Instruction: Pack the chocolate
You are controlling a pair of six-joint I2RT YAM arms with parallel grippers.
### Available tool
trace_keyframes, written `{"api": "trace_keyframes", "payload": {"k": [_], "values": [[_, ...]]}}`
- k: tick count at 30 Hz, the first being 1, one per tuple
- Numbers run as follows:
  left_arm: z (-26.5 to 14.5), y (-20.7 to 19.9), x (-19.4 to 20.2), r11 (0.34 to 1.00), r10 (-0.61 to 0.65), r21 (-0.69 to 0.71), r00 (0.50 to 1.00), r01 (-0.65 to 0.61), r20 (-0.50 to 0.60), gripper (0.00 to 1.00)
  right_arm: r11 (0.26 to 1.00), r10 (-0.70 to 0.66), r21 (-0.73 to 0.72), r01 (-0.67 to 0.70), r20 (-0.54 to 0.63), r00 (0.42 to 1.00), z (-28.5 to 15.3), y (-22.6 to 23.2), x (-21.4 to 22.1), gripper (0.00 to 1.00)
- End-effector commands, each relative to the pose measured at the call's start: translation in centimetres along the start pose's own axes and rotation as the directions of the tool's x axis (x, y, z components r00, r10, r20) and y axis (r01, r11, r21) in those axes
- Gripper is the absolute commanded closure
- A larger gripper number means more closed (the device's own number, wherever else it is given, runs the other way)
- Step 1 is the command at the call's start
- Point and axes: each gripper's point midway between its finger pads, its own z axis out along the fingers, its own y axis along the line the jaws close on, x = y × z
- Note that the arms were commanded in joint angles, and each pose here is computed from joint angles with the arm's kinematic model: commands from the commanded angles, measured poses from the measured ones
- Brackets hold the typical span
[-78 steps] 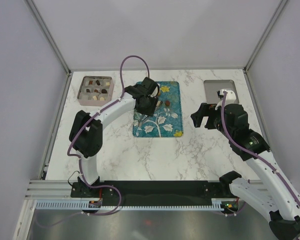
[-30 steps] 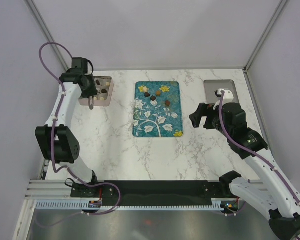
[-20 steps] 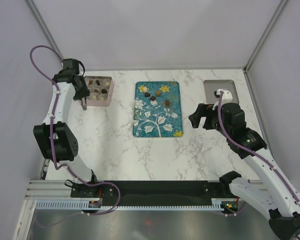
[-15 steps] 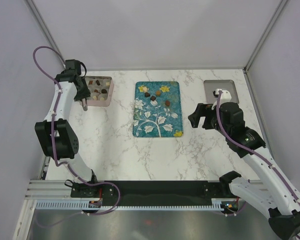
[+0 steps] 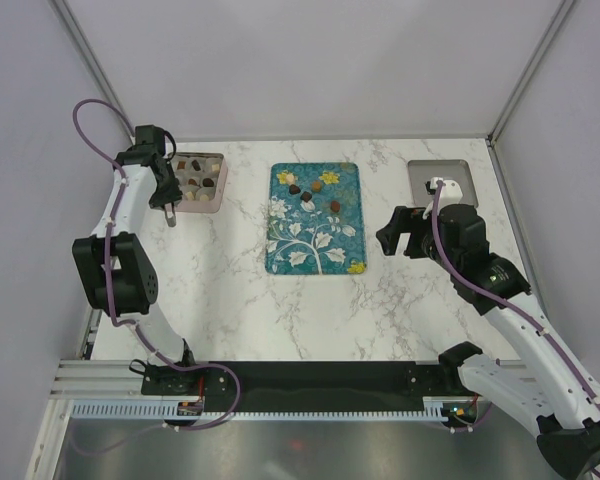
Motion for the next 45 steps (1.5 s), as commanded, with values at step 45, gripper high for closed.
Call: {"api": "trace_keyframes", "payload": {"k": [45], "values": [[-0.5,0.5,-2.0,1.000,0.000,-0.016,0.997,0.001,0.072,0.51,1.000,-0.006,0.003,0.006,0.058,0.998,-0.5,0.0,-1.3,0.03]]}}
